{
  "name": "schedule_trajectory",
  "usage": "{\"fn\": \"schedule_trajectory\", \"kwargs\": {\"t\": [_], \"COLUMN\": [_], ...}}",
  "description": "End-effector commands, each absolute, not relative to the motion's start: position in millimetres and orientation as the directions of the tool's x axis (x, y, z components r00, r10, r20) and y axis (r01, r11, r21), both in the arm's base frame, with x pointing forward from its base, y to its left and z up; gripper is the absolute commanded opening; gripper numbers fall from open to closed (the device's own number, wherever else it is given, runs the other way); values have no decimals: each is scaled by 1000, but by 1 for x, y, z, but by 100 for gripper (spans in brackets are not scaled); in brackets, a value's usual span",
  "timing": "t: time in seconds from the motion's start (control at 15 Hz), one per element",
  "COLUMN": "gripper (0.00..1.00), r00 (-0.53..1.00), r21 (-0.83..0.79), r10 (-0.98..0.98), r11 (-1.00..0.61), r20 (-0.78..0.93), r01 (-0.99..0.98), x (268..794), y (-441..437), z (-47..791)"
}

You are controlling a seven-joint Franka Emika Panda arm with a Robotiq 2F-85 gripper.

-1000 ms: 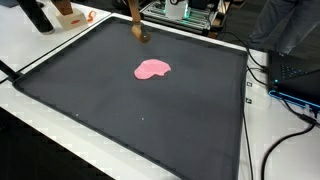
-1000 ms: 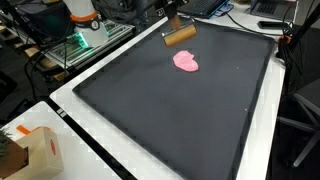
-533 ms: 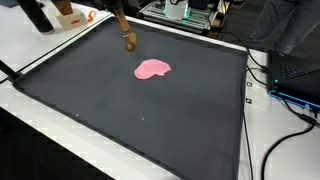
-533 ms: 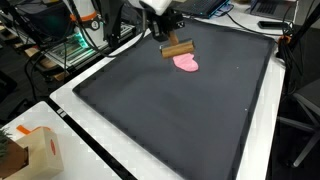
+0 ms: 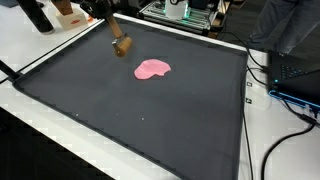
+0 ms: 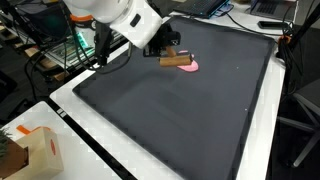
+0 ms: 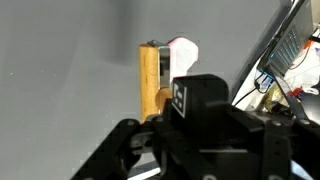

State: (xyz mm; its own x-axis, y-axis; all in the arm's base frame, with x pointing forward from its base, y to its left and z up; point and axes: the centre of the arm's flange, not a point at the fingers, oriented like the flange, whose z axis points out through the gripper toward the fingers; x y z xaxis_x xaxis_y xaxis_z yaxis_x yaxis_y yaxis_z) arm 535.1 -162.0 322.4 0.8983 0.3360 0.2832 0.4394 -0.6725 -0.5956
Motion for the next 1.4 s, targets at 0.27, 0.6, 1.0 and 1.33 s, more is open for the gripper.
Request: {"fn": "schedule_trajectory", "kwargs": {"t": [0.27, 0.6, 1.0, 1.33], "gripper": [25, 25, 25, 25], "r00": [939, 950, 954, 945], "r21": [-659, -679, -688, -667], "r10": [251, 230, 220, 244], "r11": [-669, -664, -661, -669], "r20": [236, 212, 202, 220], "r01": [345, 312, 298, 328], "x": [541, 540, 541, 545], "y": [-176, -179, -179, -175], "z": [306, 296, 295, 302]}}
